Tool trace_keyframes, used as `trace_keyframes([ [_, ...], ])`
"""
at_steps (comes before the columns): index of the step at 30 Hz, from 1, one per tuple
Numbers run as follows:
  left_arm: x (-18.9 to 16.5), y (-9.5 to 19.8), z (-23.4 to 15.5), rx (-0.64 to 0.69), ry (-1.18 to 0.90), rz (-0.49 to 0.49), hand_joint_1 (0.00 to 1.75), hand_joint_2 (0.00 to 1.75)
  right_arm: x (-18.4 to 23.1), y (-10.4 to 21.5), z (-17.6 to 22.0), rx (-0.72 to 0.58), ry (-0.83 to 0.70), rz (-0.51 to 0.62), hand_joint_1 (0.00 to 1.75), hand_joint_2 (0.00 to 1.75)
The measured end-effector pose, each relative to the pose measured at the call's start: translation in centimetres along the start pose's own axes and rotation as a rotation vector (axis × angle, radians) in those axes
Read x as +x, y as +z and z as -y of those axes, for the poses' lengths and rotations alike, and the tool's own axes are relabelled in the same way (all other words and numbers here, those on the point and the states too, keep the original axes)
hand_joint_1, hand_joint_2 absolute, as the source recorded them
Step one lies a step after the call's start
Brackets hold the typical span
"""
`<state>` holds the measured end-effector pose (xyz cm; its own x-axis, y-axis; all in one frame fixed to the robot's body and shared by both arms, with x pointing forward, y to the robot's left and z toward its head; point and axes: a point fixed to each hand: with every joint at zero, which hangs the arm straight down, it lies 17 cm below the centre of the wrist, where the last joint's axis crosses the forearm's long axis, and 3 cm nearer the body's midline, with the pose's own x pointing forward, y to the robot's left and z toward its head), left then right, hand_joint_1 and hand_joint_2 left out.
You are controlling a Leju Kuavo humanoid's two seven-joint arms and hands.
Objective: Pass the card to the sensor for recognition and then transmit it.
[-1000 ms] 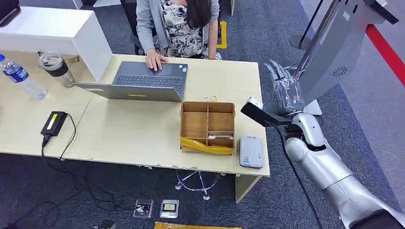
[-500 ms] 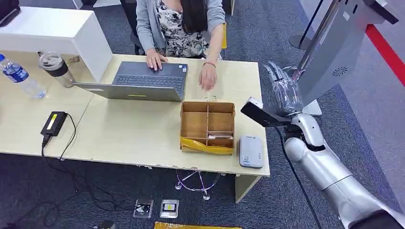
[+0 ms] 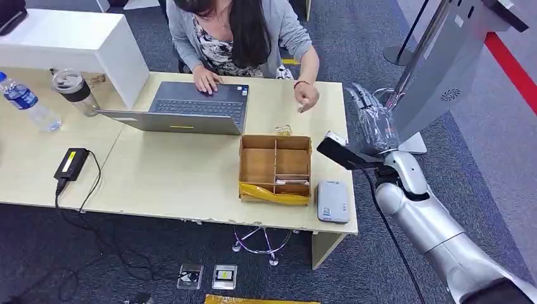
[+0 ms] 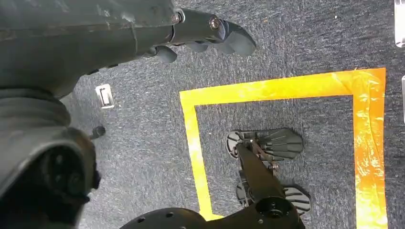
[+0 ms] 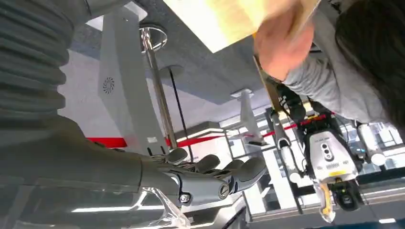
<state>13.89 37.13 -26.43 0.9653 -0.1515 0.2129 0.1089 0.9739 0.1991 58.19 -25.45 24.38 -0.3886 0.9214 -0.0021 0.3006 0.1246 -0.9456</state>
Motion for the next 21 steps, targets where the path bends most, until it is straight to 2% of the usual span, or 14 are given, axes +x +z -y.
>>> trace_keyframes([
  [21, -0.17, -0.01, -0.44, 0.001, 0.011, -0.004, 0.0, 0.0, 0.06, -0.07, -0.21, 0.014, 0.005, -0.007, 0.0, 1.75],
])
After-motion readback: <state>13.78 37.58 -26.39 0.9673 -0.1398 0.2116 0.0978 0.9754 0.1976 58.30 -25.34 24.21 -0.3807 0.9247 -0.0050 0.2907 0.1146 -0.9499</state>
